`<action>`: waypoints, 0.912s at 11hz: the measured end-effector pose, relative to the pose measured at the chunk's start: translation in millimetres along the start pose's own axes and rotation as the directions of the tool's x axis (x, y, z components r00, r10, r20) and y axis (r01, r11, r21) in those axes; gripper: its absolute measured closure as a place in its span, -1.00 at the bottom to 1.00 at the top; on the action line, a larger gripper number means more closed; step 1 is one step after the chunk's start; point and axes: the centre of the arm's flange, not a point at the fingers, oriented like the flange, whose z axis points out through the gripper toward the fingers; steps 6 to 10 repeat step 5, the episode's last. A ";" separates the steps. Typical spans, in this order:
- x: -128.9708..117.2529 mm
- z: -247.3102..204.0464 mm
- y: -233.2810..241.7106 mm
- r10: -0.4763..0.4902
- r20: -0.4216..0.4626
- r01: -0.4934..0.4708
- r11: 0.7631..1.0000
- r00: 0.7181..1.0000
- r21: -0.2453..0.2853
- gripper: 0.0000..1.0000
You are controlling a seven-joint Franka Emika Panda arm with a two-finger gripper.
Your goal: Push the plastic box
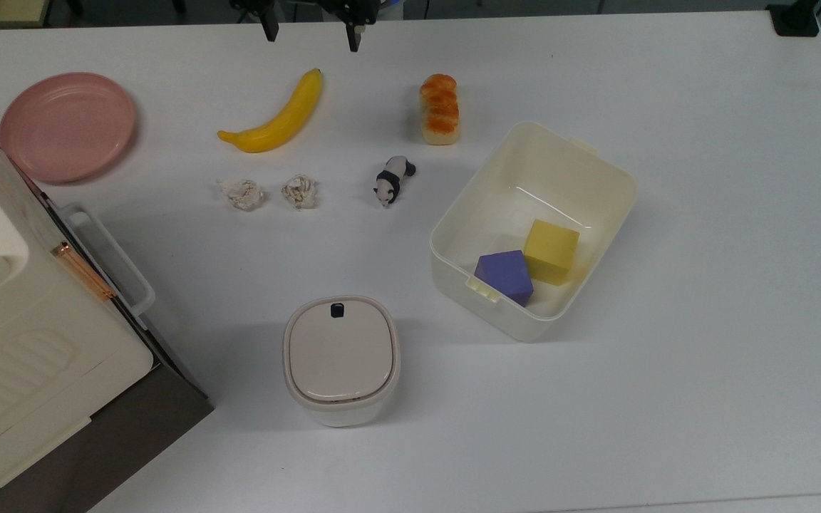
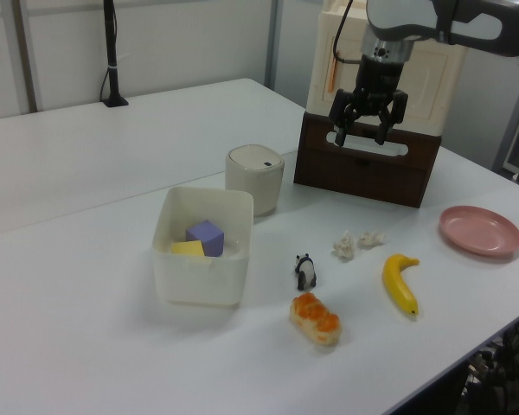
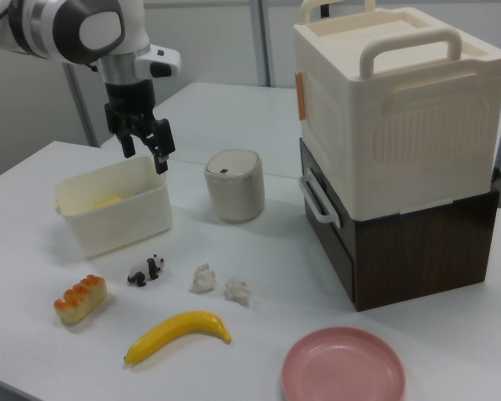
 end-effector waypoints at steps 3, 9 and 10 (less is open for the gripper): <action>5.0 4.6 -3.2 -0.004 0.006 0.004 1.000 1.000 -0.001 -1.00; 7.1 3.3 -3.6 -0.004 0.002 0.004 1.000 1.000 -0.001 -1.00; 7.1 3.3 -3.6 -0.004 0.002 0.004 1.000 1.000 -0.001 -1.00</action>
